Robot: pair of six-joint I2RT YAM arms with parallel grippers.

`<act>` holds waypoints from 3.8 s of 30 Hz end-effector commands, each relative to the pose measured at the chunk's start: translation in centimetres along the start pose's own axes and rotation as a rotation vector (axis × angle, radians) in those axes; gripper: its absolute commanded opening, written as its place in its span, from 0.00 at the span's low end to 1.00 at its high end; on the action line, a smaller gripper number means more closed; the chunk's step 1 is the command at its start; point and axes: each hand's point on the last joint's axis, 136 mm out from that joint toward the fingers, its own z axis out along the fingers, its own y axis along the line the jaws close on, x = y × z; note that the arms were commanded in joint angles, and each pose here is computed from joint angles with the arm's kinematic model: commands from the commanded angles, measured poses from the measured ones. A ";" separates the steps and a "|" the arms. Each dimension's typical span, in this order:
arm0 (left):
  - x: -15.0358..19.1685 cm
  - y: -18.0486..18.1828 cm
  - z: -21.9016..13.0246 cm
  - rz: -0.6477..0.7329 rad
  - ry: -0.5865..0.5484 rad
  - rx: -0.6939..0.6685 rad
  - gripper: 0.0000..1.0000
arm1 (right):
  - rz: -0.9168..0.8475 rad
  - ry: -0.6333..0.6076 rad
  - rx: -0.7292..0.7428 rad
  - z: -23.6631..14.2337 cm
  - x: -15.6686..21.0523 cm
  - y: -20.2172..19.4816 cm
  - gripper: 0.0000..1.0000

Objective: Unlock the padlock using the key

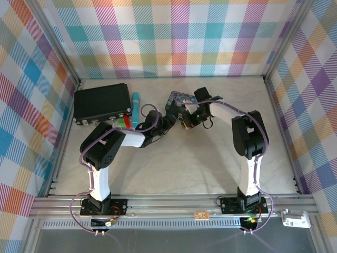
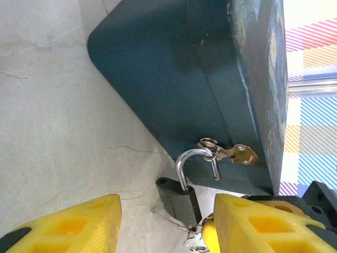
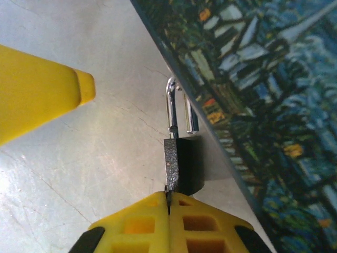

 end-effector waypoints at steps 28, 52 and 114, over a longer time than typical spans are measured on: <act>-3.3 -0.4 -3.9 -0.073 -0.067 0.049 0.52 | -0.028 0.040 0.080 2.2 -0.7 1.6 0.39; -5.2 -0.6 -5.9 -0.076 -0.113 0.058 0.52 | 0.064 0.055 0.258 2.9 -0.4 -0.8 0.43; -0.8 2.1 7.0 0.666 0.025 -0.694 0.49 | 0.525 -0.362 0.114 -11.5 0.6 -3.6 0.72</act>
